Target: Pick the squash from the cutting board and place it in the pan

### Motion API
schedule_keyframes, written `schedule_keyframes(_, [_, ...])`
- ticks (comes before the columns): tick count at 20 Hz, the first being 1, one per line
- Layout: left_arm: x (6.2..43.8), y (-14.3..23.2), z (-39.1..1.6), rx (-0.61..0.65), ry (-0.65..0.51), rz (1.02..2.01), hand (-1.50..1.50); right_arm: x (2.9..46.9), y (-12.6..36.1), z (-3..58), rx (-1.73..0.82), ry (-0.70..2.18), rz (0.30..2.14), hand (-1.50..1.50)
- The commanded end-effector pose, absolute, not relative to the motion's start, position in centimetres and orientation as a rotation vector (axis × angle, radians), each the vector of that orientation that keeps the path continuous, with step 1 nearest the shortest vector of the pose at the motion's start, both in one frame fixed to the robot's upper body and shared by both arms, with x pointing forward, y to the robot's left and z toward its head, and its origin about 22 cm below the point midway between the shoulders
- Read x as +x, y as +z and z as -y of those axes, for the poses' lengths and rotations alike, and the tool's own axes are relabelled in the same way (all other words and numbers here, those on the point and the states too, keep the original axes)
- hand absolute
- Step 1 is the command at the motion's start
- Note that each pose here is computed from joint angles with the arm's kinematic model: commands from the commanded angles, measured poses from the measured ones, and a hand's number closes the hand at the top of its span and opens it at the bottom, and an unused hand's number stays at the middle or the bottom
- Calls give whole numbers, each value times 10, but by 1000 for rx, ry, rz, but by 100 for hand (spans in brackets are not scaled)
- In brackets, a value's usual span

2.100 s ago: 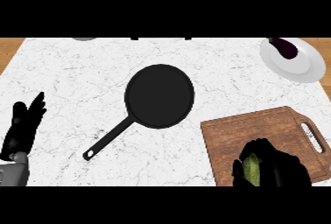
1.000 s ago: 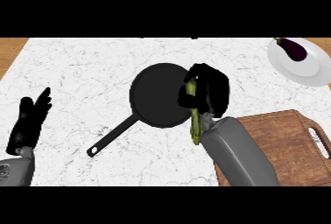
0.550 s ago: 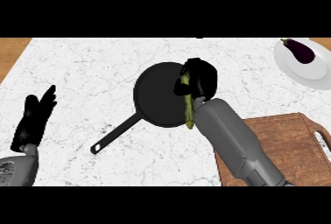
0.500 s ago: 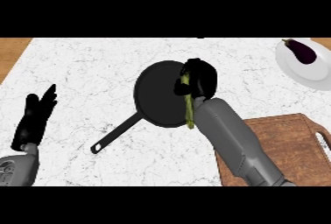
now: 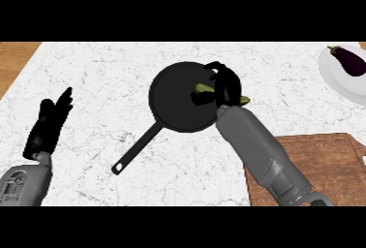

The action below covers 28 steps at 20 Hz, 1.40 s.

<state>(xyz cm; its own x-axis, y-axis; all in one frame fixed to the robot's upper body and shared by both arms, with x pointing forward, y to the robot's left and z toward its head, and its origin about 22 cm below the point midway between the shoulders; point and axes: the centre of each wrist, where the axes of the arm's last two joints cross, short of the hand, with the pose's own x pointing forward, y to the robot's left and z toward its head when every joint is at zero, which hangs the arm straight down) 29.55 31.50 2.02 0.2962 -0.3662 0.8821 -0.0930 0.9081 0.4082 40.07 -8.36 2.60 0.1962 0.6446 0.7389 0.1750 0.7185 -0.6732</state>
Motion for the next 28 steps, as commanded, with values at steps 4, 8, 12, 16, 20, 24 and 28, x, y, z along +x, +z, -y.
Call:
schedule_keyframes(4, [302, 28, -304, 399, -217, 1292, 0, 399, 10, 91, -712, 295, 1418, -150])
schedule_keyframes(8, [307, 37, -315, 415, -216, 1286, 0, 408, 29, 87, -695, 177, 1526, -150])
schedule_keyframes(12, [295, 19, -312, 408, -203, 1259, 0, 410, 28, 91, -716, 81, 1582, -150])
schedule_keyframes(16, [303, 27, -321, 435, -187, 1275, 0, 406, 27, 91, -729, -54, 1592, -150])
schedule_keyframes(20, [283, 10, -346, 445, -140, 1229, 0, 404, 17, 97, -754, -115, 1553, -150])
schedule_keyframes(24, [270, 7, -349, 469, -120, 1213, 0, 394, -1, 114, -748, -157, 1554, -150])
schedule_keyframes(28, [265, 4, -362, 496, -72, 1176, 0, 379, 0, 157, -710, -153, 1591, -150])
